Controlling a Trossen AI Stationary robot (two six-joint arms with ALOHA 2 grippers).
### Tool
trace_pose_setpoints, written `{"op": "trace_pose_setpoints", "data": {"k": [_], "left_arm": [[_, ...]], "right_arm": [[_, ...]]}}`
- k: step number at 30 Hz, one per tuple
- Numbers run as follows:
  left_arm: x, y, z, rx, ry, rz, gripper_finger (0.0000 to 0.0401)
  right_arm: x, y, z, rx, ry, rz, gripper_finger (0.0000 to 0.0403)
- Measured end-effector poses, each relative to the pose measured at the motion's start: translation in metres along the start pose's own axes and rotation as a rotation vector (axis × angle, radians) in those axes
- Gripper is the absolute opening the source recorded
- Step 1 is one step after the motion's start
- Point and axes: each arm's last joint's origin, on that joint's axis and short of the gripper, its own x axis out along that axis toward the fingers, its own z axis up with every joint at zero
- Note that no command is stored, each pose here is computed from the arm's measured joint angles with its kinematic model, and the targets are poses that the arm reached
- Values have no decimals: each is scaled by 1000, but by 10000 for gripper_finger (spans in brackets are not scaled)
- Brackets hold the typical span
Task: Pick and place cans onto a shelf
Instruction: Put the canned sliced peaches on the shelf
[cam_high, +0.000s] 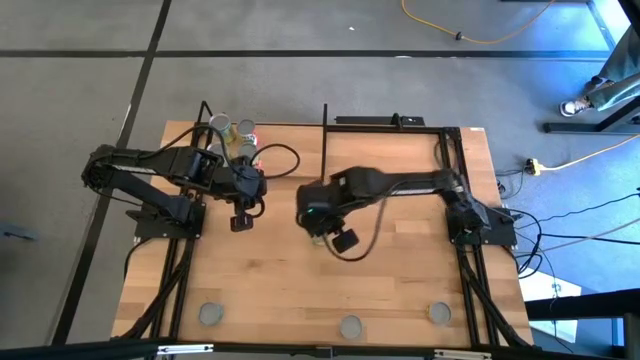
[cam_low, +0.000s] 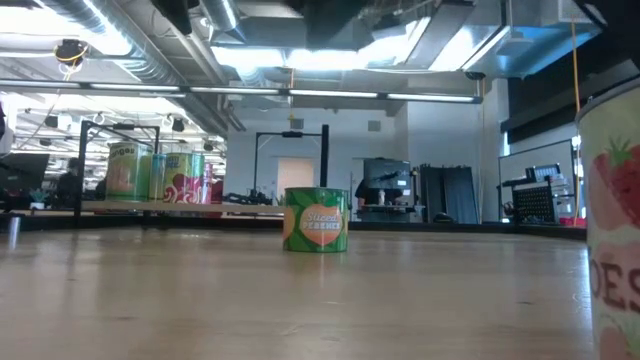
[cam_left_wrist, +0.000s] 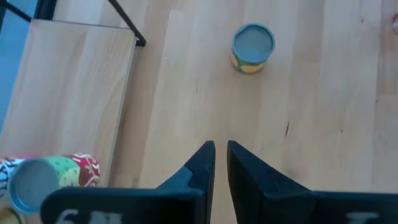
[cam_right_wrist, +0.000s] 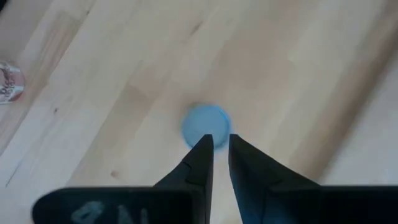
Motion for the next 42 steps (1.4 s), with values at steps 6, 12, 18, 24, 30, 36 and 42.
{"op": "trace_pose_setpoints", "data": {"k": [6,12,18,24,30,36,42], "left_arm": [[0,-3,1,79,-20,-9,33],[-1,-6,3,131,-42,-17,3],[-1,-5,4,79,-57,27,22],[8,-8,10,26,-59,32,38],[31,-16,23,-52,-47,31,61],[69,-28,42,-133,-66,41,64],[116,-40,54,-151,-42,88,64]], "right_arm": [[-58,9,-12,122,-76,-61,53],[-128,28,-31,238,-231,-92,53],[-185,53,-55,333,-377,-88,53],[-217,73,-75,305,-433,-134,53],[-228,80,-93,316,-354,-242,53],[-230,80,-99,350,-326,-294,53],[-231,77,-101,373,-310,-396,53]]}}
